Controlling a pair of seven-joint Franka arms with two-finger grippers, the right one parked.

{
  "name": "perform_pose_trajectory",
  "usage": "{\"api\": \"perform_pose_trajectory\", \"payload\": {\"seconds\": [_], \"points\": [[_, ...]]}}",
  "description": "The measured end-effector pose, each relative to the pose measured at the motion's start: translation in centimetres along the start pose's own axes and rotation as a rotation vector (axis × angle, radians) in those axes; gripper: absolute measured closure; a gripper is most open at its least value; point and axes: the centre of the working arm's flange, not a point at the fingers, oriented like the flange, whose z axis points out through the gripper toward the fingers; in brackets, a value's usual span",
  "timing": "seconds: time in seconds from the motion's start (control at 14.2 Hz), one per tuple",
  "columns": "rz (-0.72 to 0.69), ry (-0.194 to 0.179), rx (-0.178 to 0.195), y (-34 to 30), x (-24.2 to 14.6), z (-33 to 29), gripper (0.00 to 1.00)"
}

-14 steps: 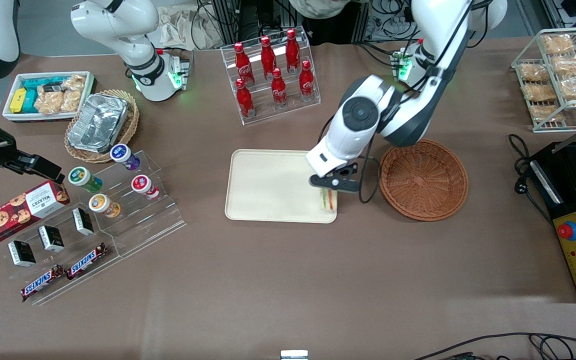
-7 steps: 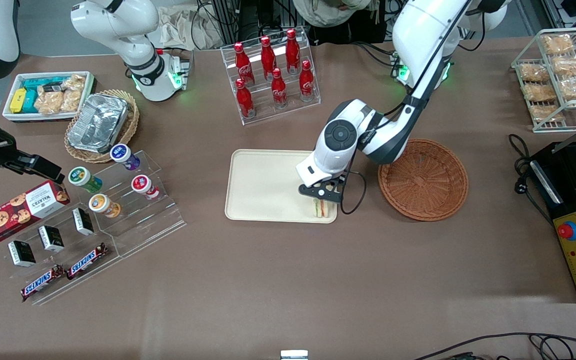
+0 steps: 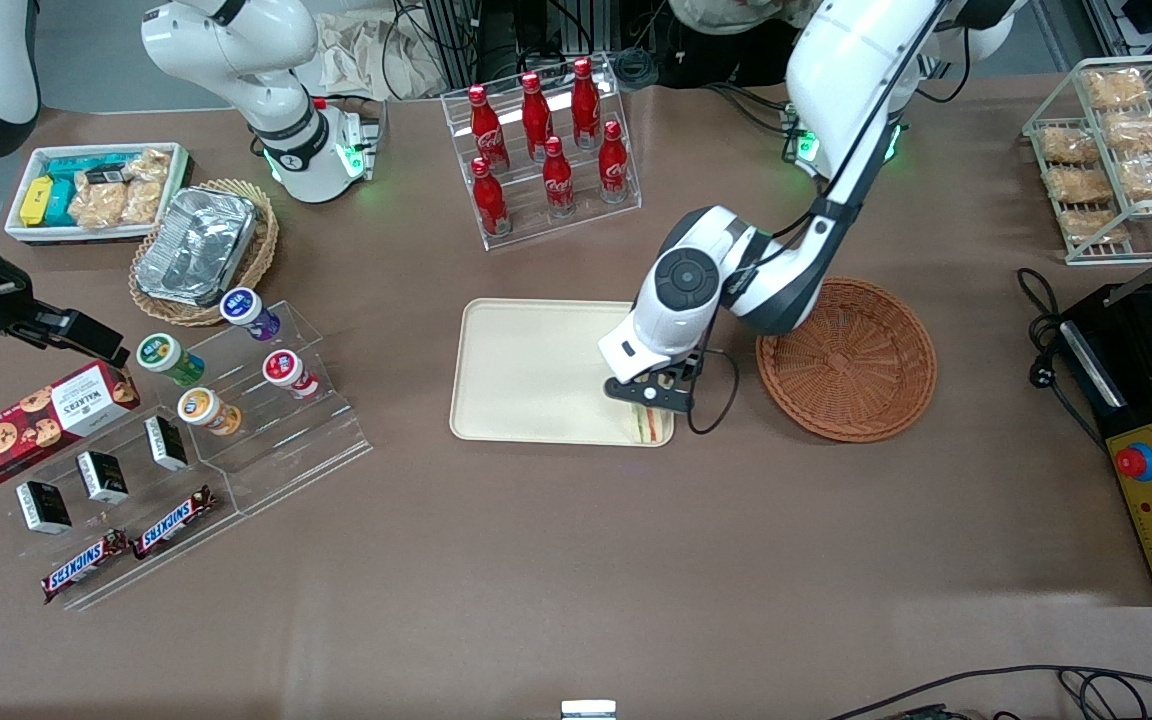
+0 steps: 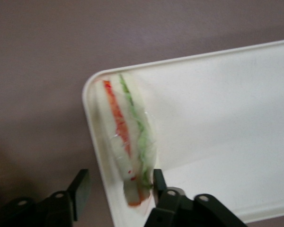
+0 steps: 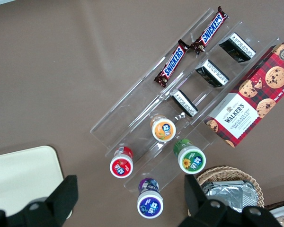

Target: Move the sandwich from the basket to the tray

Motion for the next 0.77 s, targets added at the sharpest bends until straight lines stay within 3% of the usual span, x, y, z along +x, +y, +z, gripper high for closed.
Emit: {"api": "perform_pose_trajectory", "payload": {"seconds": [0.14, 0.21, 0.28, 0.35, 0.56, 0.77], "points": [[-0.051, -0.001, 0.016, -3.2, 0.7, -6.2, 0.13], [-0.088, 0.015, 0.017, -5.6, 1.0, -9.5, 0.04], [-0.123, 0.038, 0.021, -8.1, 1.1, -12.4, 0.00], [-0.147, 0.060, 0.038, -10.3, 1.1, -14.5, 0.00], [-0.181, 0.124, 0.139, -15.3, 0.8, -18.8, 0.00], [-0.208, 0.116, 0.231, -18.5, 0.0, -20.6, 0.00]]}}
